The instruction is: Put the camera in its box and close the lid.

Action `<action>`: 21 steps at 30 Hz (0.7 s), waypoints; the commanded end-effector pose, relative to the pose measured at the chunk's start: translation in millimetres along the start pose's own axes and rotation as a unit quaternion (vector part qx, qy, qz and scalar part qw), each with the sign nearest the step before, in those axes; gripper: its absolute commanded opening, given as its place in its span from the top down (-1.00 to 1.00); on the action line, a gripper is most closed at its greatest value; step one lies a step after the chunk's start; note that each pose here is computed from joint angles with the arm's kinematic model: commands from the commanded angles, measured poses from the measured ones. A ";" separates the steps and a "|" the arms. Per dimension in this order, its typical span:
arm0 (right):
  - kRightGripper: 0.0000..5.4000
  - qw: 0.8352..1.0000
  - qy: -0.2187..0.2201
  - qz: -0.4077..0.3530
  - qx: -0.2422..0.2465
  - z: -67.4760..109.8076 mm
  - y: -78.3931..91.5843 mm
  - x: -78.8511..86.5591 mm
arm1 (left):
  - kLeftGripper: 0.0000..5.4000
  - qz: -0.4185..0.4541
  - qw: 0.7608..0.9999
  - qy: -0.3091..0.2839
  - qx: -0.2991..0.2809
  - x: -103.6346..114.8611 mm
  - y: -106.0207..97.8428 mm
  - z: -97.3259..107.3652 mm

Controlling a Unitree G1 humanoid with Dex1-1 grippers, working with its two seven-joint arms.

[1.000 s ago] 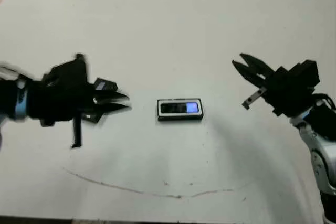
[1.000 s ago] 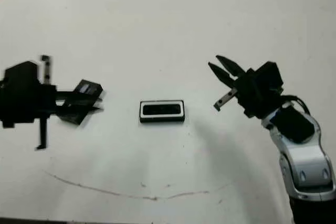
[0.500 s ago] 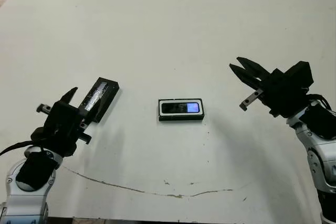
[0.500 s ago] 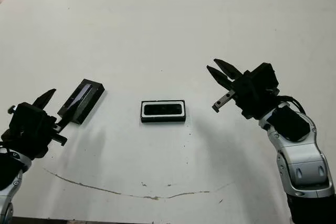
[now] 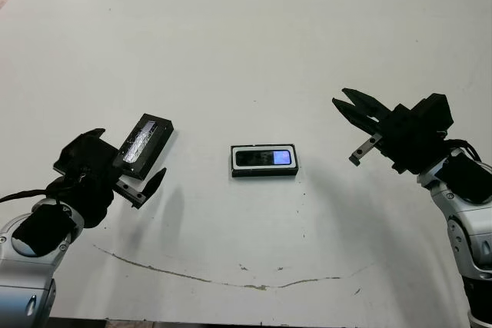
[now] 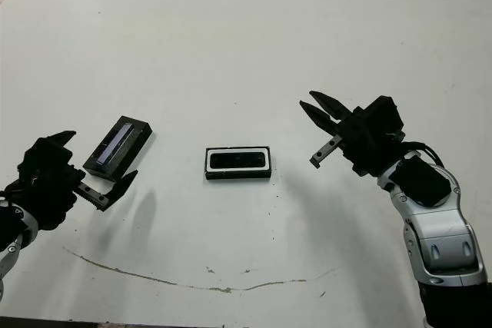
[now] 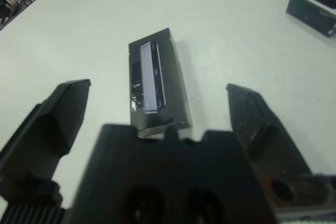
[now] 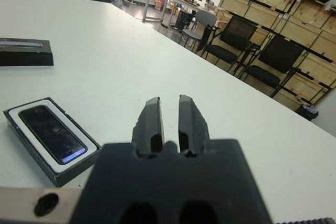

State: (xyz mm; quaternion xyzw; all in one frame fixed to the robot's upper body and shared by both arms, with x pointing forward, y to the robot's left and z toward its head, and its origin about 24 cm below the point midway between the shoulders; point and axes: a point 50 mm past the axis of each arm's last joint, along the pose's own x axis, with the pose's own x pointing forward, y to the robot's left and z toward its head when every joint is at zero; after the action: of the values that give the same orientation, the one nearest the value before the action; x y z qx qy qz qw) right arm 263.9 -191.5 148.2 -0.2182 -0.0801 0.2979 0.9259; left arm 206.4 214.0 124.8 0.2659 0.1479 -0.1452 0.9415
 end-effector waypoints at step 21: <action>1.00 1.000 0.017 0.010 0.000 -3.7 -0.4 -4.0 | -0.99 0.002 0.994 0.075 -0.075 13.6 10.6 -25.3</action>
State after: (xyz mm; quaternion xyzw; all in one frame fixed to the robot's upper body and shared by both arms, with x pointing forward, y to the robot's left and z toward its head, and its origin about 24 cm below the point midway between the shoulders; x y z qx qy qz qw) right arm 263.6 -191.6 148.3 -0.2195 -0.0805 0.3030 0.9239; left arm 218.6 229.0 109.6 0.2109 0.2075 -0.1186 0.9478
